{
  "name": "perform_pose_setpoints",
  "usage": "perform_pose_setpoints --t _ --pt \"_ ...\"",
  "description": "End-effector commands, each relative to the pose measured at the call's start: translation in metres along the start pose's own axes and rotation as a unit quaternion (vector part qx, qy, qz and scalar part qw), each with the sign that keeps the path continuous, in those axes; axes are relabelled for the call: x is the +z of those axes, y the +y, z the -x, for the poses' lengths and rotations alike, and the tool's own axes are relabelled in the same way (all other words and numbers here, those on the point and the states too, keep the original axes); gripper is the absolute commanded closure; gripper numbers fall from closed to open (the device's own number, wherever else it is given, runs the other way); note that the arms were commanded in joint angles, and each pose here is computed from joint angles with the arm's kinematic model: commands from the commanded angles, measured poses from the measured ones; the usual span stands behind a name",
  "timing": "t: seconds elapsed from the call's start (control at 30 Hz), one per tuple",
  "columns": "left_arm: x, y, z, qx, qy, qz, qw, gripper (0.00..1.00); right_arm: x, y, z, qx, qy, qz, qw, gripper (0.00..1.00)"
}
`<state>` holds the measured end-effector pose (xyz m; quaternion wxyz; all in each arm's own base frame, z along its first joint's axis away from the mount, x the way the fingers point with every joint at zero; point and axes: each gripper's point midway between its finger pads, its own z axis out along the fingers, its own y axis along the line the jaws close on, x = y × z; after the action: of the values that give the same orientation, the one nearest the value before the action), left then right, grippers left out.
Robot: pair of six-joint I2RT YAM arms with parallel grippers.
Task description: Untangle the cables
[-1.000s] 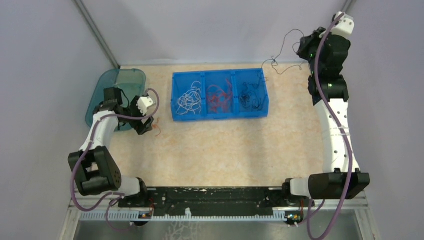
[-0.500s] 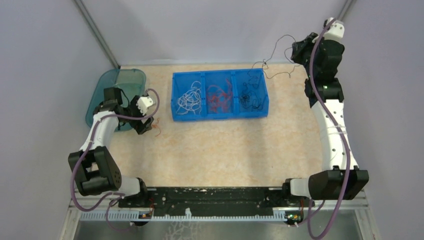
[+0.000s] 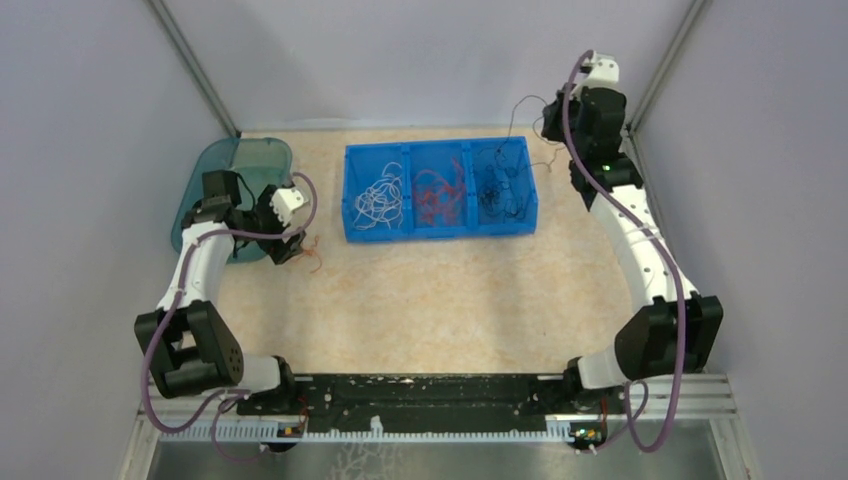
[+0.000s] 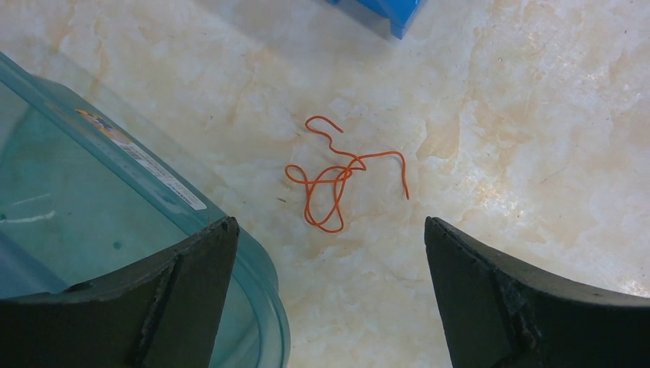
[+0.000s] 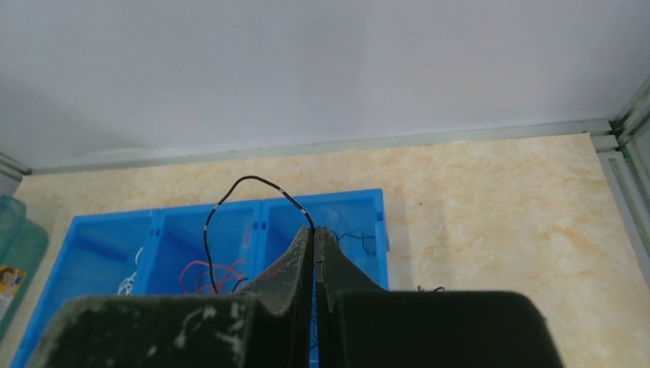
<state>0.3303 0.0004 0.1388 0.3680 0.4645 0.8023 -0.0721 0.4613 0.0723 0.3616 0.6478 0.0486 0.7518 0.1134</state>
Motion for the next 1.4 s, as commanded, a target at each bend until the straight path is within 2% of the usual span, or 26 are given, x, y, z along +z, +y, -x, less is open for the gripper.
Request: perform_pose_setpoints --t 0.0,0.2,0.43,0.53,0.67,0.87,1.03,1.23,1.37 --pt "-0.012 0.003 0.014 0.017 -0.019 0.007 1.000 0.04 0.014 0.025 -0.002 -0.047 -0.024 0.045 0.998 1.00" --pt "-0.014 0.006 0.016 0.021 -0.019 0.013 1.000 0.04 0.035 0.036 -0.037 -0.046 0.017 0.059 0.997 1.00" --pt "-0.014 0.004 0.010 0.026 -0.007 0.013 1.000 0.05 0.050 0.047 -0.069 0.048 0.045 0.085 0.994 1.00" --pt "-0.015 0.004 0.011 0.029 -0.008 0.015 0.999 0.05 0.057 0.033 -0.089 0.070 0.068 0.054 0.994 1.00" --pt "-0.016 0.003 0.010 0.033 -0.007 0.017 0.999 0.05 0.056 -0.006 -0.109 0.051 0.085 -0.046 0.994 1.00" --pt "-0.012 0.002 0.003 0.031 0.003 0.012 0.999 0.08 0.041 -0.052 -0.107 0.019 0.060 -0.149 0.987 1.00" --pt "-0.011 0.000 0.002 0.028 0.003 0.007 1.000 0.10 0.048 -0.041 -0.117 0.008 0.073 -0.122 0.990 1.00" --pt "-0.014 0.001 0.004 0.034 0.002 0.012 0.999 0.10 0.070 -0.022 -0.168 -0.009 0.130 -0.091 0.987 1.00" --pt "-0.013 0.001 0.004 0.034 0.003 0.012 0.999 0.10 0.081 -0.014 -0.186 -0.020 0.148 -0.086 0.985 1.00"
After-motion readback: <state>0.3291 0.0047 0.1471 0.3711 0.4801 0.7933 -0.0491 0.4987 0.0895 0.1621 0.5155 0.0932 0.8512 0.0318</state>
